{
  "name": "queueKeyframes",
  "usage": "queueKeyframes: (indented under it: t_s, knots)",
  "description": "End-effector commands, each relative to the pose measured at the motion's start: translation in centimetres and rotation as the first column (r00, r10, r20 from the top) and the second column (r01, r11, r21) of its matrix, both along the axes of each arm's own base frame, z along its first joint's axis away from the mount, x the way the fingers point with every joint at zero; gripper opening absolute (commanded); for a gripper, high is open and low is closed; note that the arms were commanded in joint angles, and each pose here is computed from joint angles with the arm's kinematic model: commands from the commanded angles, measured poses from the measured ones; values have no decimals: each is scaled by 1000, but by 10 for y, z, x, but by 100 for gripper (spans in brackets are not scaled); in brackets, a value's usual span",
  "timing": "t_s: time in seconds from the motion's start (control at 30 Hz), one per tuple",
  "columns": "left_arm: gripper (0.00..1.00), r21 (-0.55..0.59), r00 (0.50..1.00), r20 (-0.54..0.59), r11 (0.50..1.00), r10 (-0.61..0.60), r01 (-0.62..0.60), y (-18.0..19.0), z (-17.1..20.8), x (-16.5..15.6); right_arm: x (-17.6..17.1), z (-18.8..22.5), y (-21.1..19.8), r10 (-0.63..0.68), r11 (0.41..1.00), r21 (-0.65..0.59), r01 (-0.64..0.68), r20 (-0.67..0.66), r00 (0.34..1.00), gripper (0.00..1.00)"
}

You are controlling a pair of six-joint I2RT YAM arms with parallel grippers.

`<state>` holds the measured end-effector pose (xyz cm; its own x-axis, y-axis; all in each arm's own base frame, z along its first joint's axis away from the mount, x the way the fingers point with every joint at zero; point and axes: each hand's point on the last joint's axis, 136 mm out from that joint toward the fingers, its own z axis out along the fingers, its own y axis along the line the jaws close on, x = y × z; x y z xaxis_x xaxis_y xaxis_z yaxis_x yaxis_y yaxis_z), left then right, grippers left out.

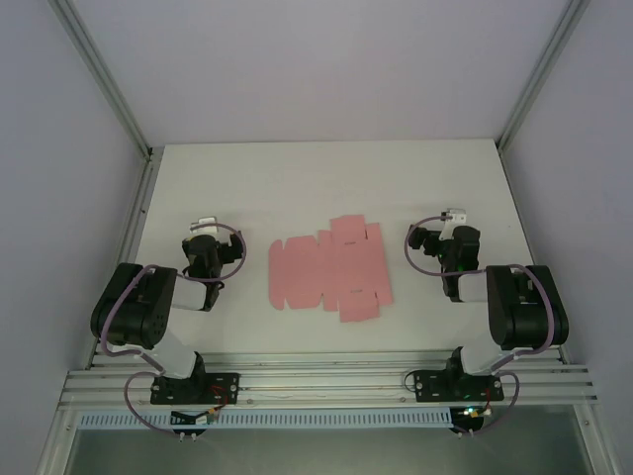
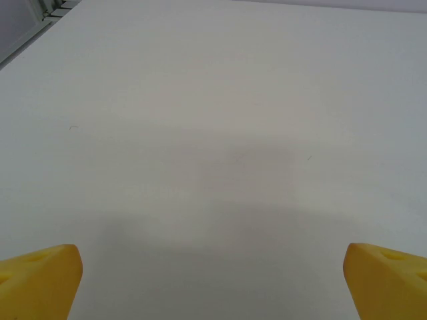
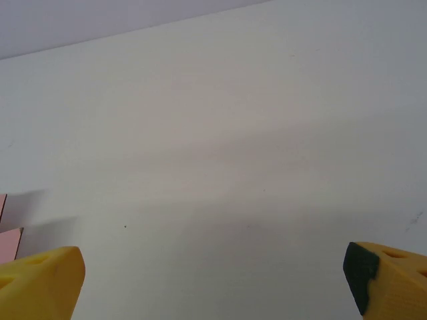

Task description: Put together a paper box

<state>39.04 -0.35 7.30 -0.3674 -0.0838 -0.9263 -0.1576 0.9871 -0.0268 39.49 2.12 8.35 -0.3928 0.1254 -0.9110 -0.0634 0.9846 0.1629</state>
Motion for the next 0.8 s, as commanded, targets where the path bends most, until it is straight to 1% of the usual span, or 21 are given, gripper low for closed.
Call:
queueKeyframes:
  t_s: [0.0, 0.13, 0.23, 0.37, 0.4, 0.47, 0.53, 0.57, 0.63, 0.7, 0.73, 0.77]
  knots:
    - [100, 2, 999, 44, 1000, -11, 11, 0, 13, 7, 5, 12, 3, 11, 1000, 21, -12, 45, 999, 100]
    - [100, -2, 999, 35, 1000, -11, 11, 1, 11, 7, 5, 12, 3, 11, 1000, 24, -12, 42, 999, 100]
    - [100, -36, 999, 21, 999, -37, 38, 1, 10, 10, 5, 12, 3, 12, 1000, 22, -13, 45, 999, 100]
    - [100, -34, 999, 23, 999, -38, 39, 1, 10, 10, 5, 12, 3, 11, 1000, 23, -12, 45, 999, 100]
    - [100, -35, 999, 22, 999, -37, 37, 1, 10, 10, 4, 13, 5, 22, 999, 24, -23, 47, 999, 100]
    - [100, -36, 999, 27, 999, -39, 40, 1, 11, 10, 5, 20, 15, 88, 996, 17, -89, 31, 996, 100]
    - [100, -33, 999, 14, 998, -50, 50, -1, 19, 13, 5, 32, 19, 113, 993, 20, -113, -31, 993, 100]
    - [100, -31, 999, 2, 999, -43, 43, 0, 29, 14, 5, 41, 18, 92, 996, 26, -91, -73, 993, 100]
    - [100, -32, 1000, -11, 999, -21, 21, 4, 48, 10, 5, 62, 23, 77, 996, 55, -71, -108, 991, 100]
    - [100, -91, 998, -41, 995, 46, -50, 10, 65, 2, -2, 69, 40, 83, 992, 113, -62, -194, 977, 100]
    - [100, -132, 996, -67, 989, 53, -61, 9, 69, -3, -7, 67, 49, 90, 988, 146, -54, -251, 964, 100]
    - [100, -184, 994, -106, 982, 31, -50, 2, 70, -9, -15, 64, 67, 139, 982, 169, -89, -307, 942, 100]
